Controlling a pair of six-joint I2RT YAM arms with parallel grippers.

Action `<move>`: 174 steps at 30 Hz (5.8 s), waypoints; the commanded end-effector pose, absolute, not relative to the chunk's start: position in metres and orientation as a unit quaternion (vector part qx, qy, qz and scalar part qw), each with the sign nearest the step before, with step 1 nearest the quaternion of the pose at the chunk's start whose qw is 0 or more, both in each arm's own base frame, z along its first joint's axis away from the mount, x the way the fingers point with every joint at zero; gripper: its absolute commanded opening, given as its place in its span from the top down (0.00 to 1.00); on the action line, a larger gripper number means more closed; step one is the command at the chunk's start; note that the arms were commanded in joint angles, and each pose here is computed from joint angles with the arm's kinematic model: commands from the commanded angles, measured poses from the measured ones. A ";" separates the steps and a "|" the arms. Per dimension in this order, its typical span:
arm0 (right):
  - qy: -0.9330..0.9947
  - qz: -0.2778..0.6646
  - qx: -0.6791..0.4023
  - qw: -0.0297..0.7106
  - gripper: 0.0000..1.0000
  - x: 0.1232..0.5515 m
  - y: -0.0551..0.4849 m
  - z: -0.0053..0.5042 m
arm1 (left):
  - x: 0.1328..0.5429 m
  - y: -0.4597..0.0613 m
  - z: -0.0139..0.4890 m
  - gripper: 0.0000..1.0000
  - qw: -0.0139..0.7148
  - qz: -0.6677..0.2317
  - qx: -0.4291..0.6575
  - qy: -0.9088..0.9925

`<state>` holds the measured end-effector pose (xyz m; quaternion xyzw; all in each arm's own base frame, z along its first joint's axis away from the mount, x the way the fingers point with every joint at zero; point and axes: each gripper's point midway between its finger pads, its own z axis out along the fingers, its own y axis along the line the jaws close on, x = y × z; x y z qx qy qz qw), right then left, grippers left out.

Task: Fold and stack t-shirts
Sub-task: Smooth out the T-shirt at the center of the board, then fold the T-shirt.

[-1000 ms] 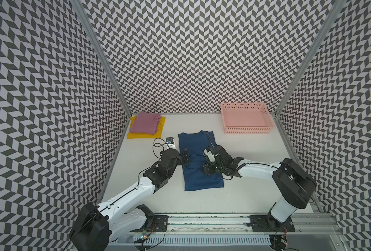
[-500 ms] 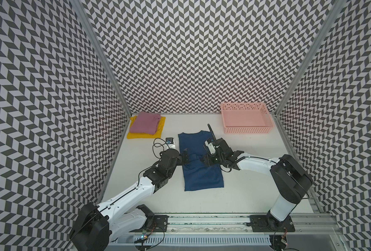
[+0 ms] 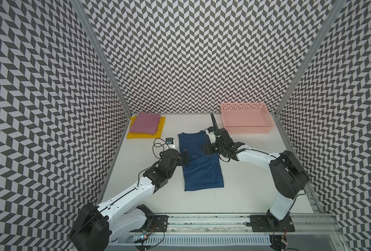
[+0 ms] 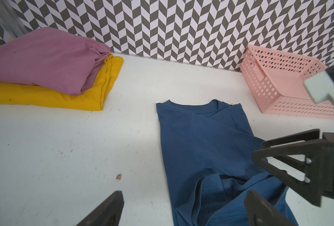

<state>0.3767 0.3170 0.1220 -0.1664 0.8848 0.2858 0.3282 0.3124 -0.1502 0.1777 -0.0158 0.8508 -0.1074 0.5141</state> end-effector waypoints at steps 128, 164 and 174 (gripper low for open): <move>0.917 0.323 -0.133 0.191 1.00 0.188 0.247 0.045 | 0.191 -0.199 0.078 0.96 0.340 -0.199 0.071 0.916; 0.864 0.227 -0.135 0.429 1.00 0.392 0.282 0.180 | 0.396 -0.186 0.212 1.00 0.550 -0.185 -0.009 0.814; 0.863 0.241 -0.127 0.425 1.00 0.434 0.274 0.161 | 0.459 -0.201 0.184 1.00 0.532 -0.198 -0.007 0.823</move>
